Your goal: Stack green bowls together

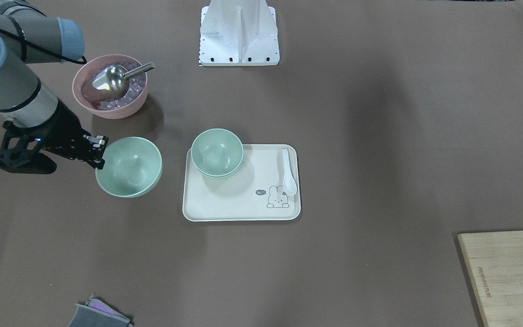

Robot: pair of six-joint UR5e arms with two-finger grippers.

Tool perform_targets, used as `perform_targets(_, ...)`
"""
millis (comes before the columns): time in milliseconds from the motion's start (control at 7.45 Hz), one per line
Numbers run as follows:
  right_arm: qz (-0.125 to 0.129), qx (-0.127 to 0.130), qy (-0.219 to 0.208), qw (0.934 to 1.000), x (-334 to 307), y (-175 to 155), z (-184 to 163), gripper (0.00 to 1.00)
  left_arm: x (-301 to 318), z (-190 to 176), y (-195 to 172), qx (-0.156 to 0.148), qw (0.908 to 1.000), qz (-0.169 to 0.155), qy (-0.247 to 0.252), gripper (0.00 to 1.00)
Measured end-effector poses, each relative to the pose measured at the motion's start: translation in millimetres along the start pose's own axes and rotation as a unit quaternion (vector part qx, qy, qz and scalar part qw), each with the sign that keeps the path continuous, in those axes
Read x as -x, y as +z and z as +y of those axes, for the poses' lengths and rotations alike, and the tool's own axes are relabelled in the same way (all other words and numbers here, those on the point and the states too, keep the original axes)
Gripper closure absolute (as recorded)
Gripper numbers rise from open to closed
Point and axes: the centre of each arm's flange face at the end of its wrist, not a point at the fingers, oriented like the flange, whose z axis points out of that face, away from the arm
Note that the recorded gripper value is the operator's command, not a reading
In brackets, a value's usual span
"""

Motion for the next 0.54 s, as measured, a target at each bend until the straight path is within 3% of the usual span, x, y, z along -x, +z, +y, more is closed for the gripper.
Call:
perform_targets(268, -0.006, 0.000, 0.018, 0.9998, 47, 14, 34, 1.00, 3, 4, 3, 0.003, 1.0000, 0.002, -0.003, 0.02)
perform_targets(537, 0.008, -0.008, 0.019, 0.9998, 75, 45, 73, 1.00, 4, 5, 4, 0.004, 1.0000, 0.003, -0.005, 0.02)
